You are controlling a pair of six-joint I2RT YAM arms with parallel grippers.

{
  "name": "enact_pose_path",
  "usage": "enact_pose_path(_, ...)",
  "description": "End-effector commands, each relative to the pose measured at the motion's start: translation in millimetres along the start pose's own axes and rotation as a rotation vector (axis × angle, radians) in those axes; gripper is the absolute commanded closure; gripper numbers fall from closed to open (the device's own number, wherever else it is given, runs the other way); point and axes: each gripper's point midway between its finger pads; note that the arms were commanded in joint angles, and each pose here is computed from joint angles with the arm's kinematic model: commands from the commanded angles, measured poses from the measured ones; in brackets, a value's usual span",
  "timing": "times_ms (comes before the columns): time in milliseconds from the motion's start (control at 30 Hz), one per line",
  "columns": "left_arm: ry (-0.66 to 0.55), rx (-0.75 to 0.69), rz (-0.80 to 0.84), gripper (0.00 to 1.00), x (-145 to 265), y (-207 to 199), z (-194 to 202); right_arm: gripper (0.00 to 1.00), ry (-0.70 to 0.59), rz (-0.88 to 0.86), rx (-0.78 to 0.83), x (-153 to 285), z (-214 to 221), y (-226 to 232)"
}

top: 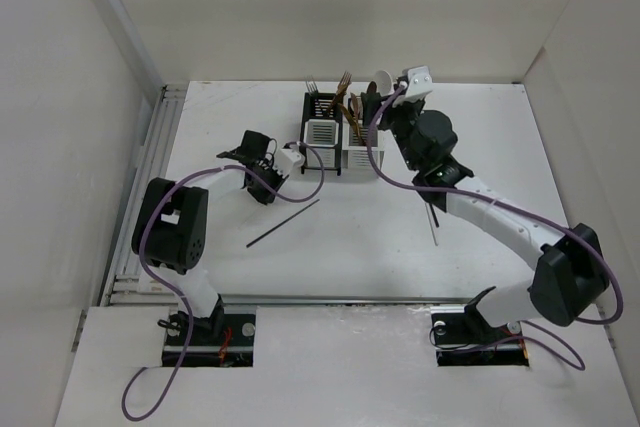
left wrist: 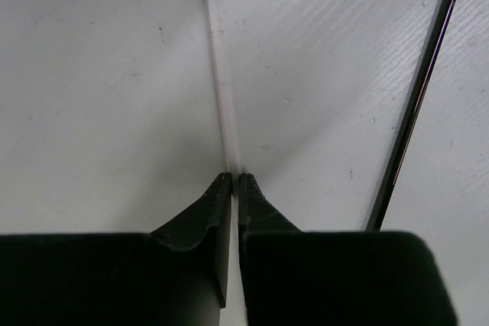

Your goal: Sort the eating utensils into containers

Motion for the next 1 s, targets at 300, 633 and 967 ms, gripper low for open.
enact_pose_path(300,0.178,0.034,0.034,1.00,29,-13,73,0.21,-0.091,0.115,0.014,21,-43,-37)
enact_pose_path(633,0.088,0.078,0.045,1.00,50,-13,60,0.21,-0.091,0.126,0.022,35,-42,-43)
enact_pose_path(967,-0.403,0.008,0.096,1.00,134,-3,-63,0.23,-0.057,0.142,-0.057,20,-21,-56)
Point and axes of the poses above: each gripper's point midway between its finger pads, its own x axis back along the fingers, its own y axis along the line the jaws close on, z = x × y, and after that the axes turned 8 degrees about x, right-handed
